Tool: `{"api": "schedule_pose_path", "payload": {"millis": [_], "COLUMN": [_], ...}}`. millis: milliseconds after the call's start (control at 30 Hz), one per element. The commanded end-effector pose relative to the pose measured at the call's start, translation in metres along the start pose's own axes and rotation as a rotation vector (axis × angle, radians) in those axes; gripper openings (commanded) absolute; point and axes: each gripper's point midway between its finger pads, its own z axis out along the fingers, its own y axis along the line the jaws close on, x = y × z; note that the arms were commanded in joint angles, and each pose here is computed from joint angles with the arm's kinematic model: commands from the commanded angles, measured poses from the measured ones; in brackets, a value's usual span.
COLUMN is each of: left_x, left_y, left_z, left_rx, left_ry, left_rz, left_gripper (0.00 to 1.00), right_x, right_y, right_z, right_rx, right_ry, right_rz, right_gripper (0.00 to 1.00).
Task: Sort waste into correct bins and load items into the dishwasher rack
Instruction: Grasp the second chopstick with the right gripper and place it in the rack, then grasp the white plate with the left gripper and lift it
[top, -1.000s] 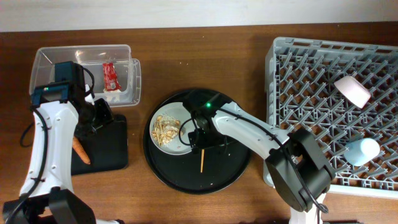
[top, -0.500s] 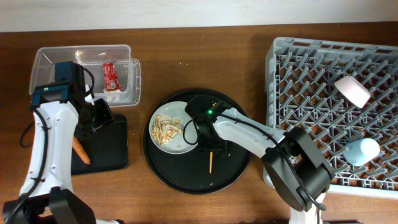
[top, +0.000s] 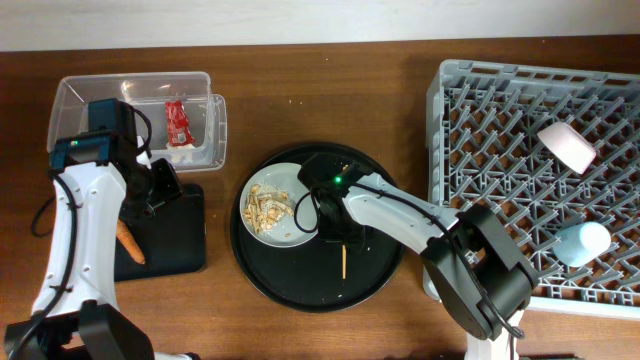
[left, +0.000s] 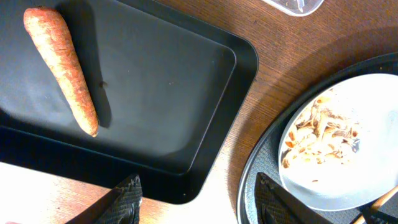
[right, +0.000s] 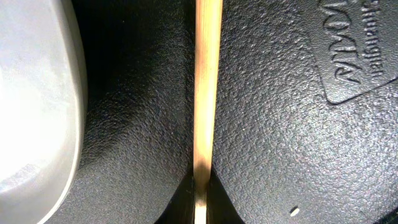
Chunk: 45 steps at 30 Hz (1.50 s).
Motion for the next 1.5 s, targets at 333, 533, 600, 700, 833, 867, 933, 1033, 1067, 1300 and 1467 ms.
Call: {"api": "schedule_pose_path", "payload": {"millis": [333,533,600,700,833,867,933,1033,1067,1300,1467], "left_x": [-0.003,-0.003,-0.003,-0.002,-0.002,-0.001,0.0,0.004,0.006,0.045,0.086], "left_y": [0.0,0.0,0.0,0.0,0.0,0.001,-0.001,-0.02,-0.036,-0.165,-0.228], "left_z": [-0.008,-0.008,-0.008,-0.008,-0.007,-0.007,-0.007,-0.007,-0.007,-0.012,0.017], "left_rx": [0.001,0.0,0.0,0.0,0.0,-0.001,0.002,0.016,0.033,0.177,0.219], "left_ry": [-0.026,-0.025,-0.023,-0.023,-0.022,-0.019,-0.014,-0.022,-0.034,-0.161,-0.14], "left_rz": [0.016,0.016,0.016,0.016,0.016,0.016,0.022,0.107,0.17,0.547,0.726], "left_gripper": [0.57,0.57,0.57,0.58,0.61,0.61,0.61,0.61,0.61,0.72,0.73], "right_x": [-0.043,-0.036,-0.032,-0.031,-0.029,-0.029,-0.029,-0.029,-0.027,-0.011,-0.011], "right_y": [-0.165,-0.204,-0.207,-0.208,-0.208,-0.208,-0.208,-0.225,-0.234,-0.245,-0.237], "right_z": [-0.179,-0.113,-0.093,-0.08,-0.081,-0.084,-0.107,-0.155,-0.165,-0.172,-0.172], "right_rx": [-0.081,-0.004,0.004,0.009,0.01,0.009,-0.001,-0.022,-0.037,-0.178,-0.181], "right_ry": [-0.33,-0.164,-0.118,-0.085,-0.081,-0.091,-0.149,-0.28,-0.312,-0.284,-0.281], "right_rz": [0.067,0.089,0.095,0.095,0.096,0.096,0.096,0.16,0.196,0.216,0.188], "right_gripper": [0.05,0.04,0.04,0.09,0.28,0.29,0.31,0.52,0.64,0.81,0.83]}}
